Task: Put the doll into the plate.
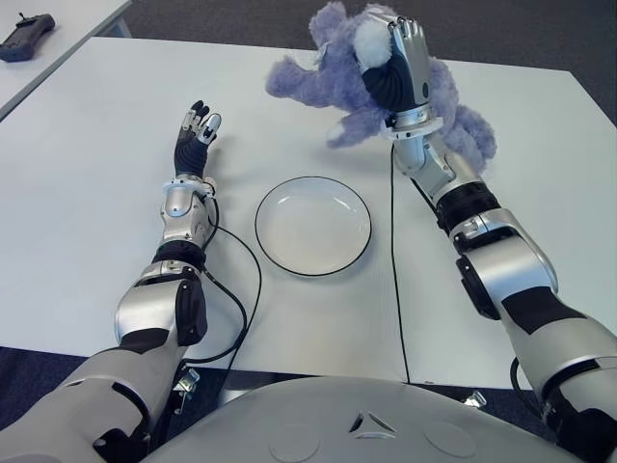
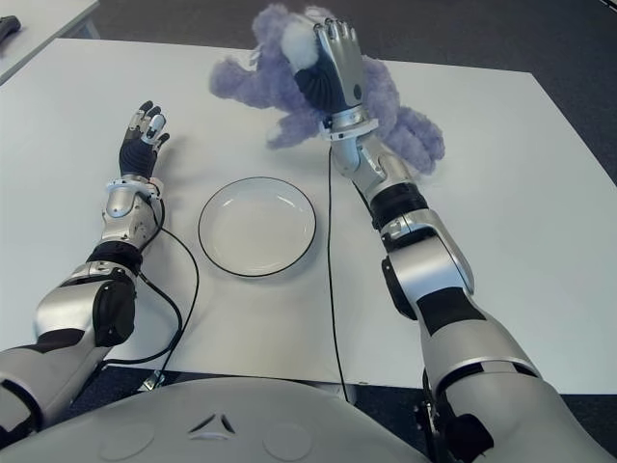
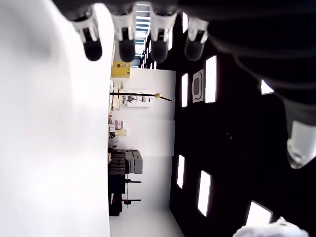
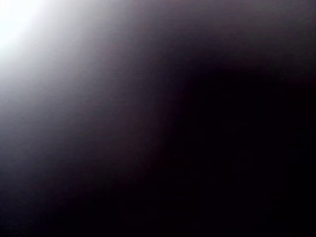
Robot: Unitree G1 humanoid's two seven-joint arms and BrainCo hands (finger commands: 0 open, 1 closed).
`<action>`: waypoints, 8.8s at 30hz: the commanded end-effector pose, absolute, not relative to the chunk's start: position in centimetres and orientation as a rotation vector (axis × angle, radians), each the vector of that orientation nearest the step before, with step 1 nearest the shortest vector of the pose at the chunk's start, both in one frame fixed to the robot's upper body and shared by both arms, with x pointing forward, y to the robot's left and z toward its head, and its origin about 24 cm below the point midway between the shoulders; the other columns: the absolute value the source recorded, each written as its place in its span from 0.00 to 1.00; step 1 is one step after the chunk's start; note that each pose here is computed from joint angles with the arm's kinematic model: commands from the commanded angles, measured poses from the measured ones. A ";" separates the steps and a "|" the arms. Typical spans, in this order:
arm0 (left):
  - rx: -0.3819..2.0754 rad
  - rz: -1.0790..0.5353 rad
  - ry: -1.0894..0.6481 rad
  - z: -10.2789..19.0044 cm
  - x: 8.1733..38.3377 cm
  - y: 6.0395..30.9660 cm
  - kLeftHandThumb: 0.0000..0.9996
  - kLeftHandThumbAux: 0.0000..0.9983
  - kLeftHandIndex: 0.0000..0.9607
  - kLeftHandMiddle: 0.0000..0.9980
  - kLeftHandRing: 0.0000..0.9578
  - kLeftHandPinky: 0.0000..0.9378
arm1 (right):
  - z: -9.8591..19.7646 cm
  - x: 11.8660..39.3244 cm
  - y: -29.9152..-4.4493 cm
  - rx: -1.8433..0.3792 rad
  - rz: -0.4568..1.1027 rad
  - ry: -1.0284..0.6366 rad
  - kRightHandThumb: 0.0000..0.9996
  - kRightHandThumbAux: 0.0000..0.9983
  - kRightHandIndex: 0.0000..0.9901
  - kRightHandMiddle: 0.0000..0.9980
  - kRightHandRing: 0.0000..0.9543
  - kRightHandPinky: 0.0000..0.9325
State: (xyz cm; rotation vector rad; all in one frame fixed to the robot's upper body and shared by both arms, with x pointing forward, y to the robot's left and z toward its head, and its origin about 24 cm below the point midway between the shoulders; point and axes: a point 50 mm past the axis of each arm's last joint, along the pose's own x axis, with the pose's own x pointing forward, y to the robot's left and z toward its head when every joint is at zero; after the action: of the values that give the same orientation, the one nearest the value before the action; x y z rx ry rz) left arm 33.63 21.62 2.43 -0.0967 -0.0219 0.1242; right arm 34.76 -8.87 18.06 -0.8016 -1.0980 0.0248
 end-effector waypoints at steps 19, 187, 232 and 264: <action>-0.243 0.183 0.478 -9.4 24.3 18.7 0.00 0.49 0.02 0.06 0.01 0.00 | 16.1 31.2 -7.6 -0.713 0.329 -1.008 0.86 0.67 0.77 0.85 0.89 0.92; -0.133 0.126 0.498 -9.5 24.4 16.6 0.00 0.49 0.00 0.02 0.00 0.00 | 1.3 27.5 -6.2 -1.335 0.956 -0.426 0.11 0.38 0.00 0.00 0.00 0.00; -0.125 0.133 0.506 -9.4 24.6 16.6 0.00 0.48 0.00 0.03 0.00 0.00 | 2.8 27.9 -5.9 -1.064 0.678 -0.555 0.09 0.32 0.00 0.00 0.00 0.00; -0.155 0.147 0.508 -9.4 24.7 16.4 0.00 0.42 0.00 0.00 0.00 0.00 | 7.8 27.3 -5.9 -0.921 0.571 -0.770 0.08 0.33 0.00 0.00 0.00 0.00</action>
State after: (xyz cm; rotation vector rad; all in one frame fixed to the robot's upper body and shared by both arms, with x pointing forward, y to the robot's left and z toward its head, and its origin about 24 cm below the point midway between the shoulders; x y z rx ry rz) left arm 33.88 18.41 1.93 -0.0367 -0.0050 0.0925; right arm 27.63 -5.12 9.34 -0.8995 -0.8632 0.5365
